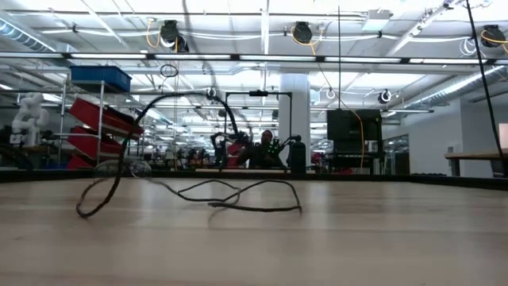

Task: Coil cords
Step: Coil the black wire onto the spool

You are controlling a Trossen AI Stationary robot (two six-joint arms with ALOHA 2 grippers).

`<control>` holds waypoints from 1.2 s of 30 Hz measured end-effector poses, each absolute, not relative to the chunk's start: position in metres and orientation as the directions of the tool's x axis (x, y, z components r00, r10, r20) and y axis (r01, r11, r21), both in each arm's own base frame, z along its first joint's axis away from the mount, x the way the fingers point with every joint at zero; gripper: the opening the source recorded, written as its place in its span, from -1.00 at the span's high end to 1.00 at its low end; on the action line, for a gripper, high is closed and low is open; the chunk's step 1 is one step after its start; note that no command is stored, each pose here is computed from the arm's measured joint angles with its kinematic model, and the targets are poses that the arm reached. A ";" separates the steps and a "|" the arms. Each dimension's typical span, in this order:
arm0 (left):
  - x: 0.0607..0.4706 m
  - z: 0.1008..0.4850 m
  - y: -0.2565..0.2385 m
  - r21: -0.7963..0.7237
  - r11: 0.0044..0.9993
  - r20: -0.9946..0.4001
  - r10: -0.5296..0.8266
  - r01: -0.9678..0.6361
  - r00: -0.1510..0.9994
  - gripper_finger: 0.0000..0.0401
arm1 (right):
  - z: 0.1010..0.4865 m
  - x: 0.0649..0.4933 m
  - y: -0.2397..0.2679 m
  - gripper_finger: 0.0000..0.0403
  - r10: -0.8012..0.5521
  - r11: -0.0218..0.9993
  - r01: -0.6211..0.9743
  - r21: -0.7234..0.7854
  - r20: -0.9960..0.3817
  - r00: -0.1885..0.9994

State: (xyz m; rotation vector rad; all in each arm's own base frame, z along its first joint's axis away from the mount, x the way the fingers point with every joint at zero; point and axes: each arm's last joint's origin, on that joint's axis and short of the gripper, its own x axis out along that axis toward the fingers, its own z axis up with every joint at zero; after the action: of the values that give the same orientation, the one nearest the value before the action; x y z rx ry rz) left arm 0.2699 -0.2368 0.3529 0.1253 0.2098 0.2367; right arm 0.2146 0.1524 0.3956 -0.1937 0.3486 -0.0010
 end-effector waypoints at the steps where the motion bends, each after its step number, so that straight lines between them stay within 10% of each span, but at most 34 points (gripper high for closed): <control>1: 0.271 0.357 -0.234 0.140 0.964 -0.176 0.250 -0.227 0.952 0.99 | 0.394 0.218 0.152 1.00 -0.047 0.981 -0.022 -0.193 -0.343 0.938; 36: 0.283 0.390 -0.221 -0.088 0.959 0.012 0.270 -0.268 0.963 0.99 | 0.347 0.305 0.148 1.00 -0.303 0.938 0.228 -0.262 -0.298 0.905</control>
State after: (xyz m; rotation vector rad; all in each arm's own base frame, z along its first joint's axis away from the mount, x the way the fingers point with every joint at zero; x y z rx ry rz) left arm 0.2833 -0.2207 0.3898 -0.0861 -0.0236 0.2732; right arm 0.3049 0.1481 0.3471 -0.2251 0.3425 -0.2765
